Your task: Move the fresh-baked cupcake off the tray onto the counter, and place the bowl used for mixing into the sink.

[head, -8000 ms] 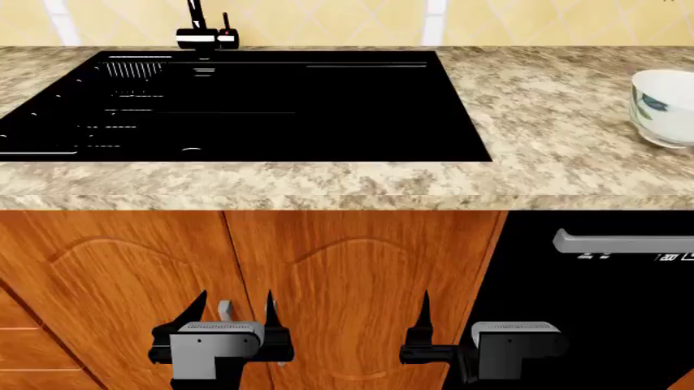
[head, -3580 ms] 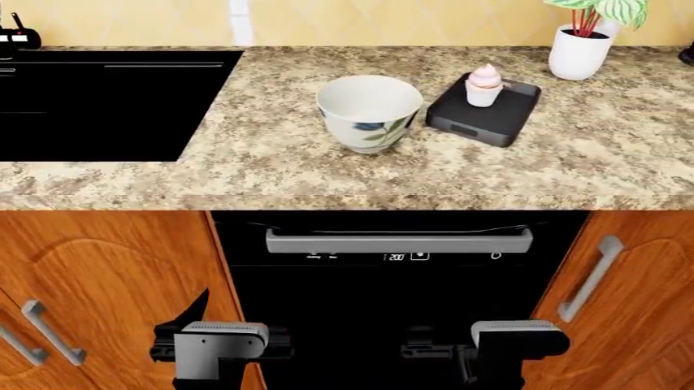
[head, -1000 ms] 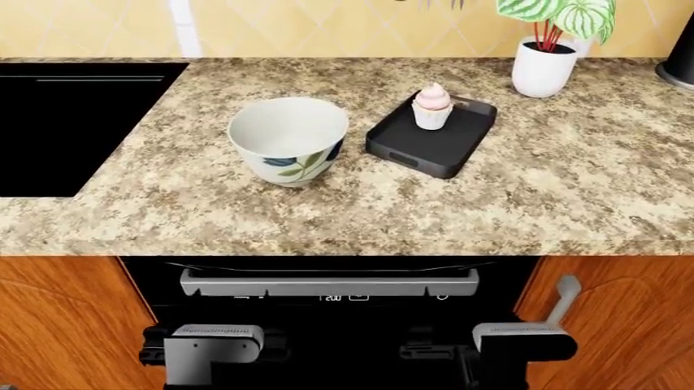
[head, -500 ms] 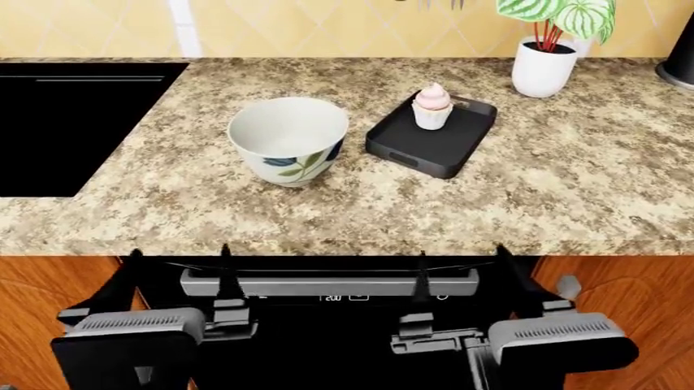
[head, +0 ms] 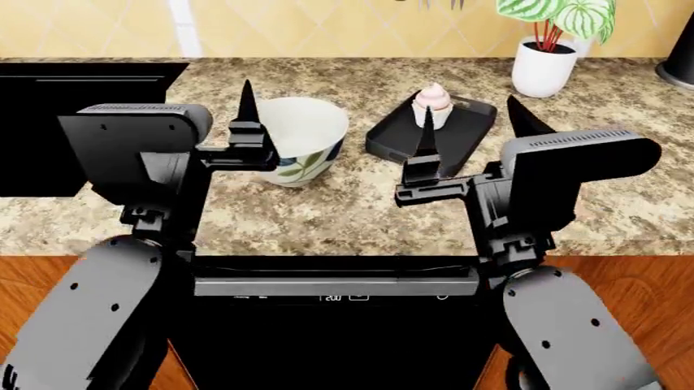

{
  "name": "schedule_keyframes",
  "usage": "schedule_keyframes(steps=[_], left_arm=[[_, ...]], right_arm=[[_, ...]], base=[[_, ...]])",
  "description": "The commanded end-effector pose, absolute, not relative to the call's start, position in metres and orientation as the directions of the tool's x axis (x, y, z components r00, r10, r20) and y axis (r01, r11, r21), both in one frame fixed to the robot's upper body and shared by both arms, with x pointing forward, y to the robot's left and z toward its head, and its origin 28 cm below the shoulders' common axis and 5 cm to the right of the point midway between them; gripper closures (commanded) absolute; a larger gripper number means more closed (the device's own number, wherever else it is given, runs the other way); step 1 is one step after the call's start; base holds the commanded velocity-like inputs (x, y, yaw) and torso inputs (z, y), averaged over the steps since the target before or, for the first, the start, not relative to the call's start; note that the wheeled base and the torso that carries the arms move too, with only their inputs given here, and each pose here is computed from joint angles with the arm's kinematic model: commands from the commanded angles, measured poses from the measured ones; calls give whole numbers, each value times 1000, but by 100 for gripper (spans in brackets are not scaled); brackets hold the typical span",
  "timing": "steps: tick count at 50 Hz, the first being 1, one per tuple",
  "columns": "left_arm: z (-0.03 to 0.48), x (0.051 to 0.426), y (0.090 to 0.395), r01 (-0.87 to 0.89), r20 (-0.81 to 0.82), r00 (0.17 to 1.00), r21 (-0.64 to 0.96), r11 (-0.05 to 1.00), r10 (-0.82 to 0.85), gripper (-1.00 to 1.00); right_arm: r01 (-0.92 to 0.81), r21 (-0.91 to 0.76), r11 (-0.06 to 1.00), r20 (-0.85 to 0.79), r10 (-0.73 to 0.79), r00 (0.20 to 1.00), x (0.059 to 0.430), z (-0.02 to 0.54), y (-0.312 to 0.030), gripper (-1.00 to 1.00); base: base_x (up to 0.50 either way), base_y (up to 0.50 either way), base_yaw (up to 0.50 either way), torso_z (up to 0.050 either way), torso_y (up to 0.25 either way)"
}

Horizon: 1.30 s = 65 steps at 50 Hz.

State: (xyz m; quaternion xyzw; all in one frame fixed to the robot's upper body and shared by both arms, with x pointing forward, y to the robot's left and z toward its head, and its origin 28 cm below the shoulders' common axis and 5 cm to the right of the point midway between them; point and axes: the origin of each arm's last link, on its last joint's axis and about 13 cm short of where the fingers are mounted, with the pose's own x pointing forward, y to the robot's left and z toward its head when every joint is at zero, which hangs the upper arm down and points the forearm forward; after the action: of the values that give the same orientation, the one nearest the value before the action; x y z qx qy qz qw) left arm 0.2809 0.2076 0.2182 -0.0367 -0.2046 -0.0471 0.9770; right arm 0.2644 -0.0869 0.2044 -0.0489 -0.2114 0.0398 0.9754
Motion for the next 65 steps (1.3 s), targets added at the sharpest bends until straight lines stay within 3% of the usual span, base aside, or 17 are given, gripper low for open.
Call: schedule_keyframes(steps=[1,8,14,29,40,65], left_arm=[[258,317,209,166,395,909,-53,985,-132,-100],[269,351,221,105,304,949,-70,992,-79,-100],[281,366,225,107,299,951,-61,992,-84,-100],[296,355,221,116,363,927,-37,993,-95,-100],[302,353,219,134,393,913,-33,990,-111,-100],[305,351,218,134,422,900,-21,991,-113,-100]], right_arm=[[-45,32,998,326,32,945,299,235,-91,-100],[-32,-43,999,283,43,958,324,248,-96,-100],[-37,-6,999,223,37,974,337,255,-100,-100],[-78,21,997,24,78,997,375,275,-106,-100],[-98,37,994,-80,101,992,382,281,-106,-100],[-90,29,995,-100,93,991,388,277,-110,-100]], base=[[0,0,0,0,0],[0,0,0,0,0],[0,0,0,0,0],[0,0,0,0,0],[0,0,0,0,0],[32,0,0,0,0]])
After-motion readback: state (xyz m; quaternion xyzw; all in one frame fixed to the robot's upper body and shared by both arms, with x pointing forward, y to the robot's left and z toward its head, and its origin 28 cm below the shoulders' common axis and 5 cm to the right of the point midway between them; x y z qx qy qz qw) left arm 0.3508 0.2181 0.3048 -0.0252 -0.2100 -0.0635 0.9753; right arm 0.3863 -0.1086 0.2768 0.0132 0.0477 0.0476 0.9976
